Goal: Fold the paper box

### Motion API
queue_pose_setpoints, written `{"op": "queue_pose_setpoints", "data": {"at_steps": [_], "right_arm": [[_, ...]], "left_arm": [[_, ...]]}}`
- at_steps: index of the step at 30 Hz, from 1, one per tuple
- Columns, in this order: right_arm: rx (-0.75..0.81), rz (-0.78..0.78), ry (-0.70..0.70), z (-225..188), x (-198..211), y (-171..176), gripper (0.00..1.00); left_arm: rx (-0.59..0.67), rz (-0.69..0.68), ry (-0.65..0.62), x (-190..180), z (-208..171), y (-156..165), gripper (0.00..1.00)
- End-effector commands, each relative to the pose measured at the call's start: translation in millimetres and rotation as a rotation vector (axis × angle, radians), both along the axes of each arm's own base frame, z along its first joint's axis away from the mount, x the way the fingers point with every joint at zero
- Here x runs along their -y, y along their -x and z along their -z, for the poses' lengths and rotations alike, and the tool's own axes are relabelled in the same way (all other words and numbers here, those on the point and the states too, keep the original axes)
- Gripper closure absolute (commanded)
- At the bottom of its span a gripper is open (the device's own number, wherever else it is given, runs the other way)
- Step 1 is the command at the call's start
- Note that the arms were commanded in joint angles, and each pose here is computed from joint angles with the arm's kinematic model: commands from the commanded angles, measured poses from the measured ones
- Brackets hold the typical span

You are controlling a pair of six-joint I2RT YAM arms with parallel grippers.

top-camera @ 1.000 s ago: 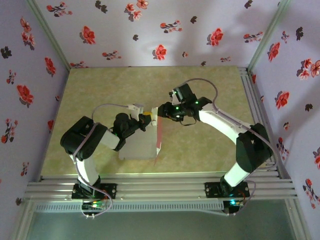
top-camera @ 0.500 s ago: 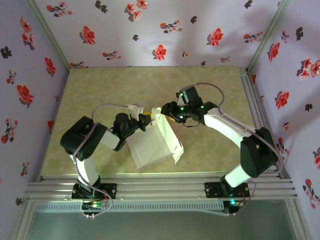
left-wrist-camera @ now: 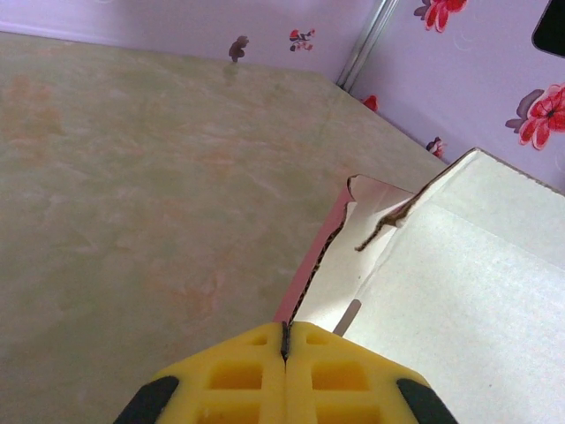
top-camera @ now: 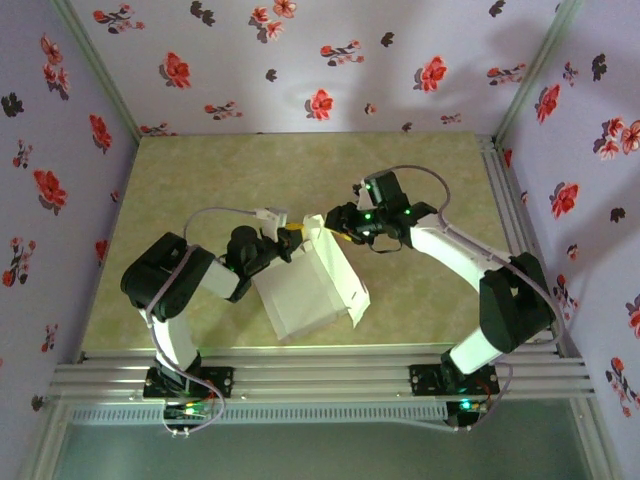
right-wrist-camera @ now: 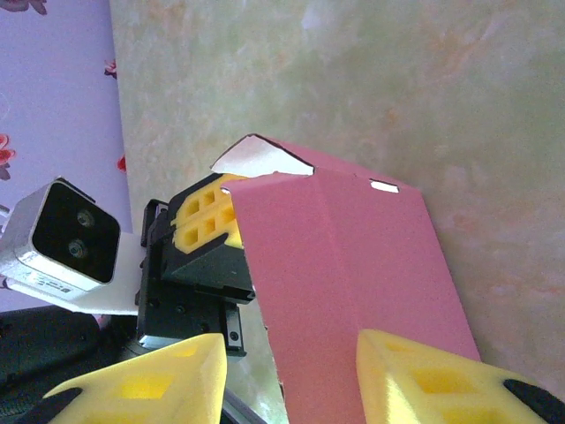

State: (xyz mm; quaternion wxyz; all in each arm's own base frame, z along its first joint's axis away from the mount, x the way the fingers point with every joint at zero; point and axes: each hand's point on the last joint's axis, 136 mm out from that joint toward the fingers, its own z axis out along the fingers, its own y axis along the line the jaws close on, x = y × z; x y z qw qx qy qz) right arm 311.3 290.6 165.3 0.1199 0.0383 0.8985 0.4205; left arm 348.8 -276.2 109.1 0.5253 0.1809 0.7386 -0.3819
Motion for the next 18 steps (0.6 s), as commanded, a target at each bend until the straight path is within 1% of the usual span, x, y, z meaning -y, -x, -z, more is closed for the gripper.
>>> {"op": "queue_pose_setpoints", "data": {"at_steps": [1,5,18], "right_arm": [[-0.024,-0.034,0.003,14,-2,4,0.58],[-0.032,-0.033,0.001,18,-2,4,0.62],[-0.046,-0.035,0.023,28,0,5,0.62]], "left_arm": [[0.052,0.021,0.047,7,-22,0,1.00],[0.051,0.020,0.046,7,-21,0,1.00],[0.045,0.021,0.046,7,-20,1,1.00]]}}
